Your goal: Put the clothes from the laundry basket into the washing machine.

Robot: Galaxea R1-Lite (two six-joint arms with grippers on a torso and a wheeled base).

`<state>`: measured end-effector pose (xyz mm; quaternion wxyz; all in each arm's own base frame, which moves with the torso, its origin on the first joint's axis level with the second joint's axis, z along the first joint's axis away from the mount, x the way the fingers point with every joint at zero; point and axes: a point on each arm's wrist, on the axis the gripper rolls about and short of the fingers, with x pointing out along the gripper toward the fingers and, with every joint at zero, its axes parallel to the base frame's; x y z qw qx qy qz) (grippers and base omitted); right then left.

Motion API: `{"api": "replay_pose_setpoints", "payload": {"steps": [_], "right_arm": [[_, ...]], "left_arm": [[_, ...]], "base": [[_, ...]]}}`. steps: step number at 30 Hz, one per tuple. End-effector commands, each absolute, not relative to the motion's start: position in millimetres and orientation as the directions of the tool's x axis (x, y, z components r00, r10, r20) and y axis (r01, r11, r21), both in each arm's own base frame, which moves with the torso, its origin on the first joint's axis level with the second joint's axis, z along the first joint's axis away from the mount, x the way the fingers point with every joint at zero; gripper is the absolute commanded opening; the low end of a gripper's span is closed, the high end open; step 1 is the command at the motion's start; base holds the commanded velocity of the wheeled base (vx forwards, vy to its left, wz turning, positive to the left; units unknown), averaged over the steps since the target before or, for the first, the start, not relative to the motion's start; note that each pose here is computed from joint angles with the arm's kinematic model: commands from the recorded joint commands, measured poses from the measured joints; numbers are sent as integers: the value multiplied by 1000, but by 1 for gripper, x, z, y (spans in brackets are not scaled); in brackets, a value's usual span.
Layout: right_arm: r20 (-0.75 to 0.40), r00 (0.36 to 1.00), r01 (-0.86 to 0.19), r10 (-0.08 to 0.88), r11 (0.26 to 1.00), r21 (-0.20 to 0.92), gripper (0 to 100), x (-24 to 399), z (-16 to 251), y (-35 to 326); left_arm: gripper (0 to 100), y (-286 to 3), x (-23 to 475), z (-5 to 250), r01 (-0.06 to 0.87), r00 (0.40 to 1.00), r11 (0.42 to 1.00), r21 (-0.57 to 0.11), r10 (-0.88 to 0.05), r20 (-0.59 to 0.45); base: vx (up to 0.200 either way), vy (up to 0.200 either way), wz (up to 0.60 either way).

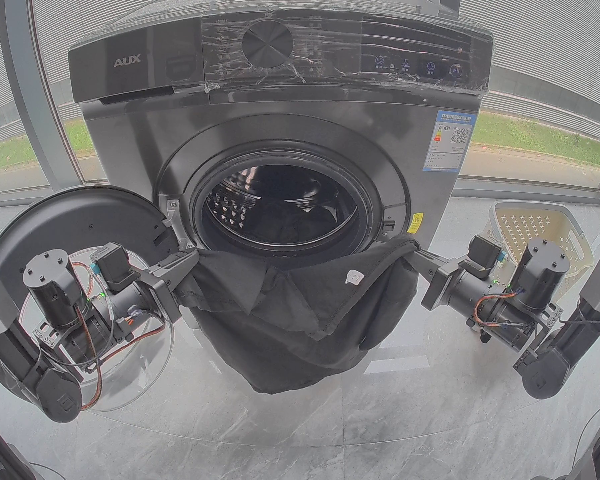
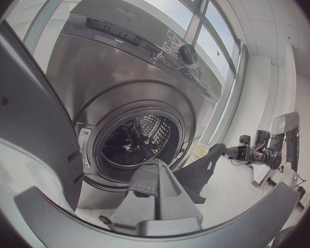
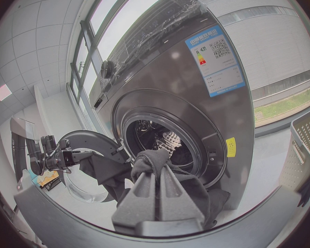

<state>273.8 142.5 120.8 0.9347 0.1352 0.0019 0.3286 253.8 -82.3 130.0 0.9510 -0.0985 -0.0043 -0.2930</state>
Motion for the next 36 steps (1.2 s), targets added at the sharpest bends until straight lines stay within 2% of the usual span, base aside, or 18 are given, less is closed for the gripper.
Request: {"api": "replay_pose_setpoints", "payload": {"steps": [1, 5, 36], "right_arm": [[147, 781, -623, 607, 744, 241, 0, 274, 136, 144], [178, 786, -618, 592, 748, 243, 0, 276, 142, 148], [140, 785, -617, 603, 745, 254, 0, 272, 130, 161]], "left_arm": [[0, -84, 259, 117, 552, 830, 818, -159, -557, 19], [0, -84, 257, 115, 558, 828, 821, -119, -561, 10], [0, -85, 252, 115, 567, 821, 815, -123, -571, 3]], "base": [[0, 0, 0], [0, 0, 0], [0, 0, 0]]}}
